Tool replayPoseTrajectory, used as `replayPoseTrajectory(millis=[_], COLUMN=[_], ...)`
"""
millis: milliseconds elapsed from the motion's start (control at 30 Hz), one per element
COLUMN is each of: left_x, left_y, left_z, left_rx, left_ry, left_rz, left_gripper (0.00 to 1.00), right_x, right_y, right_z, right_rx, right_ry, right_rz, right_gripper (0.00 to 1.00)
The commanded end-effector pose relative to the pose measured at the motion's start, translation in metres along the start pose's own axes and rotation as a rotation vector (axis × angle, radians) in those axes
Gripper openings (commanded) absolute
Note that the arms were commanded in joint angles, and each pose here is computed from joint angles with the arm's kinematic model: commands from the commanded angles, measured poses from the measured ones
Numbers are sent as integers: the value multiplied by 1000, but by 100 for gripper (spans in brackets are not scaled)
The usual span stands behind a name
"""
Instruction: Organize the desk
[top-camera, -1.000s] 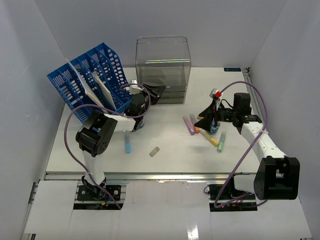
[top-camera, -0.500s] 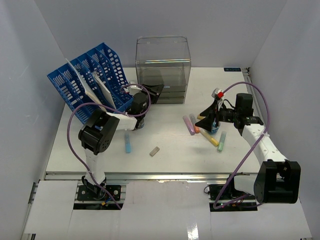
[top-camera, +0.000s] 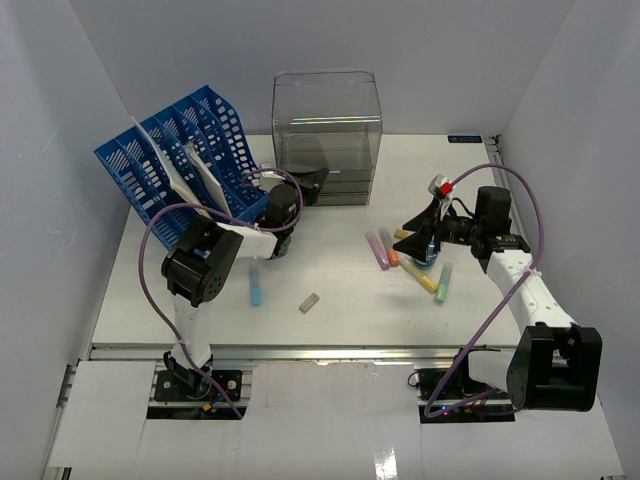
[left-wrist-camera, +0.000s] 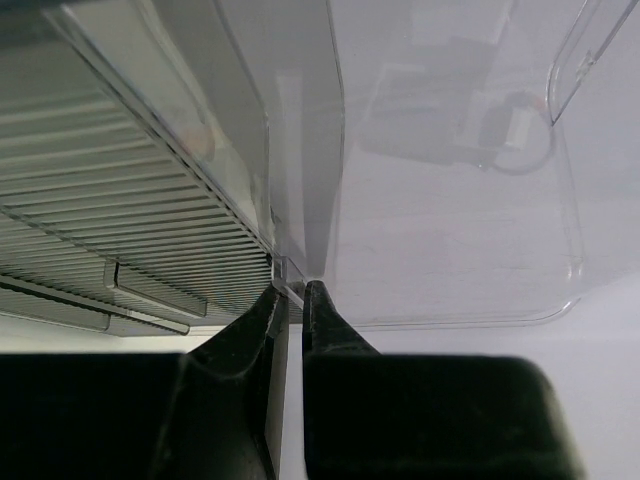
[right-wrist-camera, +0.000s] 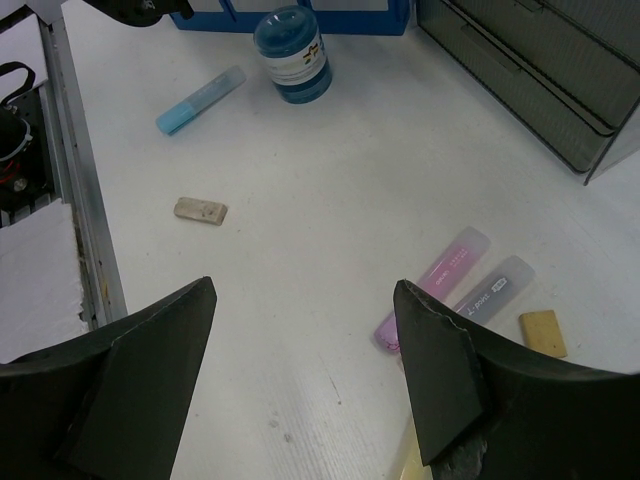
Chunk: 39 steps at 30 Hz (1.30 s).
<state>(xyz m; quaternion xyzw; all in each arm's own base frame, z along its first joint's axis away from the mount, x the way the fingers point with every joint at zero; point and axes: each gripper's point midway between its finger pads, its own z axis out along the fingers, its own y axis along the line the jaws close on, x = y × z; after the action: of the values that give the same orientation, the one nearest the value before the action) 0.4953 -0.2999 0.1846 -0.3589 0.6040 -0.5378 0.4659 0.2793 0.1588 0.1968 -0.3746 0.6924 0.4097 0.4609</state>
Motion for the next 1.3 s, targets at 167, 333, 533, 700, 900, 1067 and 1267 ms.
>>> replayPoseTrajectory(millis=[167,333,533,700,900,1067,1267], left_x=[9,15,14,19,19,14,9], left_y=[-48,-68,-82,-97,-120,-137,-155], left_z=[-18,-47,-76,-87,-104,-118,-130], left_rx=[146,208,239,268,328,362,396], left_ry=[51,103,142,194,236,233,232], left_rz=[10,-3,-10,-13,-27,8,40], left_gripper=[0,0,0,0,0,0,0], right_x=[-4,1,-7,-33,-95,-128,-148], right_y=[-3,-9,-15,-17,-20,-17,-19], right_z=[-1,1,3,3,5,20,49], right_rx=[32,55,68,60,94,66,13], right_ry=[-36,-39,-58,-112,-282,-355,-373], right_rz=[10,42,46,47,109,108,112], right_gripper=[79,81,83,86,89,92,92])
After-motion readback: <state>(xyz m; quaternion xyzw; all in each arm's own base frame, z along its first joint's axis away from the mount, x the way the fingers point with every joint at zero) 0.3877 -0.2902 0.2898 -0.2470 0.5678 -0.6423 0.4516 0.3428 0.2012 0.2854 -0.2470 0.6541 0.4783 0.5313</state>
